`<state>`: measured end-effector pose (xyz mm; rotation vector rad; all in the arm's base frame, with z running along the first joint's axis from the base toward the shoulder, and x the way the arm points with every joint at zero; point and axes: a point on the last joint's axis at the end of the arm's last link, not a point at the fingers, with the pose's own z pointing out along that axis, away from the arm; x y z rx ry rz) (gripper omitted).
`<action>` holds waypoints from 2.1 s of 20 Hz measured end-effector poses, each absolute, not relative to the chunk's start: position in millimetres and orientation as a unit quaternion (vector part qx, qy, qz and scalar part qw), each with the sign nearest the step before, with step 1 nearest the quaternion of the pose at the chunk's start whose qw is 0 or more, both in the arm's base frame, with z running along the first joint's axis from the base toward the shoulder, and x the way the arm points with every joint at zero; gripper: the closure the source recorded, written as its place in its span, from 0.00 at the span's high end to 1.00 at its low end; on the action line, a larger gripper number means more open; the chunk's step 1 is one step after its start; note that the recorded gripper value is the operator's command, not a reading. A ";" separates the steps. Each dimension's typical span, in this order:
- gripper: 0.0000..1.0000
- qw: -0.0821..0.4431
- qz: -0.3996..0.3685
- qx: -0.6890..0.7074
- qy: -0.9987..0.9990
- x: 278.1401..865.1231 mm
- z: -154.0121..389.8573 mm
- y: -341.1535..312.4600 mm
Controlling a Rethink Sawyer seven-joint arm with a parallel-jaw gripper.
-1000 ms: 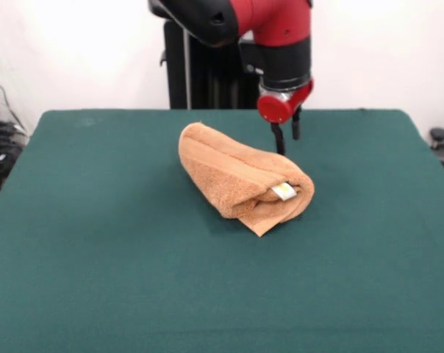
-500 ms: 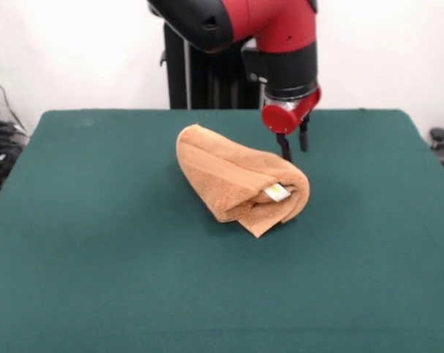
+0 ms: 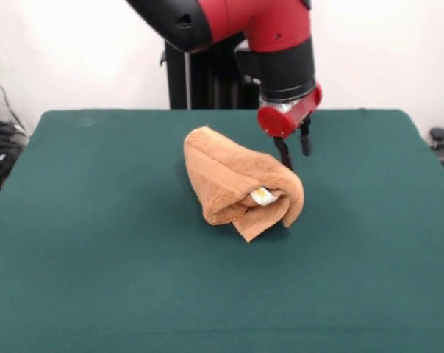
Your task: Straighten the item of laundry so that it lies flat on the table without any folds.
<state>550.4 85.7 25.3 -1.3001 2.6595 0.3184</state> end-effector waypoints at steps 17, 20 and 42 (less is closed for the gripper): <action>1.00 0.127 0.165 -0.427 0.880 575.5 55.0 108.0; 1.00 0.135 0.166 -0.432 0.876 578.9 60.9 113.4; 1.00 0.192 0.061 -0.458 0.866 643.2 87.9 87.4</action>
